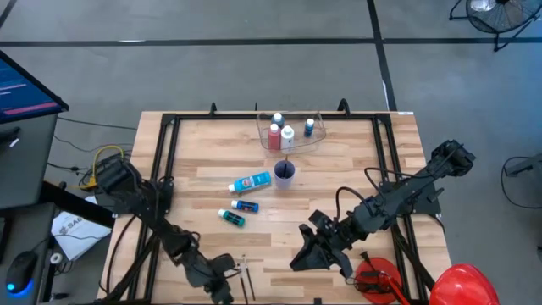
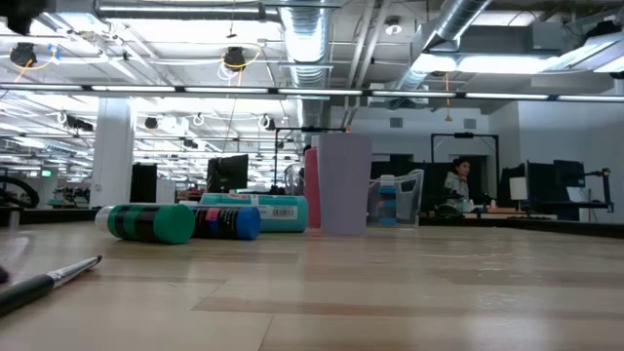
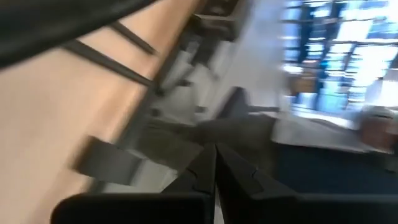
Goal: Pick & Place Paint Supplies
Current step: Move the black paint brushes to the center of the table
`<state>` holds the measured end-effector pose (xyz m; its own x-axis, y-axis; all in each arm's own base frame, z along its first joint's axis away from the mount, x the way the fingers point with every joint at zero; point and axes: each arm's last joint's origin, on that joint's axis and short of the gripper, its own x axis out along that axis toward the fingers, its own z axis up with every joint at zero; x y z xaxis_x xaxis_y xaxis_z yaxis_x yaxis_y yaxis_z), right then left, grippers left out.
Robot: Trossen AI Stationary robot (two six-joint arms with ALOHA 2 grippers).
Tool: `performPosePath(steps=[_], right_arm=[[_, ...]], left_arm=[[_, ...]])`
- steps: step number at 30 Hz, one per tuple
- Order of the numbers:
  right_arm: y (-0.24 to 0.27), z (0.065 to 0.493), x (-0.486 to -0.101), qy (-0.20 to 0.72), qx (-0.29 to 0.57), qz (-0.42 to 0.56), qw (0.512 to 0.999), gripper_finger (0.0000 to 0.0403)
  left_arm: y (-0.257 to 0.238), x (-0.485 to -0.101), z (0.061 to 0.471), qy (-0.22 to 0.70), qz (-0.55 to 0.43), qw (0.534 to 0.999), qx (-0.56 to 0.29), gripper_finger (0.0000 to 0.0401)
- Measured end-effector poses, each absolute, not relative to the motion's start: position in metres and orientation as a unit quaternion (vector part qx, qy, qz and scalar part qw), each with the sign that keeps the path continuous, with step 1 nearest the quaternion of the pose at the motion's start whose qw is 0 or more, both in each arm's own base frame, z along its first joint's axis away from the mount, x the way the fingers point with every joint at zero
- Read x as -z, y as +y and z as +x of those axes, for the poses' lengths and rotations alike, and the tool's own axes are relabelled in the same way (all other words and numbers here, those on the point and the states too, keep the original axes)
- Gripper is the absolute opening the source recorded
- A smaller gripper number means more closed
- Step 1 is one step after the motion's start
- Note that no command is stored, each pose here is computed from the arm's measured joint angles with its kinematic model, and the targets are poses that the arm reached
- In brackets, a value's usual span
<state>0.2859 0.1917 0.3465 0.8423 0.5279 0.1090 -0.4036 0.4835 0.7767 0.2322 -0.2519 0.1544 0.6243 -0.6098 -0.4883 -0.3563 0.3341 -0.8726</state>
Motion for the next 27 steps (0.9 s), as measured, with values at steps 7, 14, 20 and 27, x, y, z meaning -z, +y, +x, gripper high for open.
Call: performPosePath(steps=[7,14,20,27], right_arm=[[0.191,0.286,-0.346,0.068,-0.263,0.430,0.861,0.0050],[0.191,0.286,-0.346,0.069,-0.263,0.430,0.861,0.0050],[0.191,0.286,-0.346,0.070,-0.262,0.430,0.861,0.0050],[0.191,0.287,-0.343,0.082,-0.256,0.426,0.864,0.0050]], left_arm=[[-0.249,-0.166,0.255,0.484,-0.463,0.742,0.020,0.0000],[-0.247,-0.157,0.258,0.532,-0.443,0.721,0.016,0.0000],[-0.247,-0.155,0.258,0.536,-0.432,0.725,0.013,0.0000],[-0.242,-0.153,0.260,0.524,-0.422,0.740,-0.009,0.0000]])
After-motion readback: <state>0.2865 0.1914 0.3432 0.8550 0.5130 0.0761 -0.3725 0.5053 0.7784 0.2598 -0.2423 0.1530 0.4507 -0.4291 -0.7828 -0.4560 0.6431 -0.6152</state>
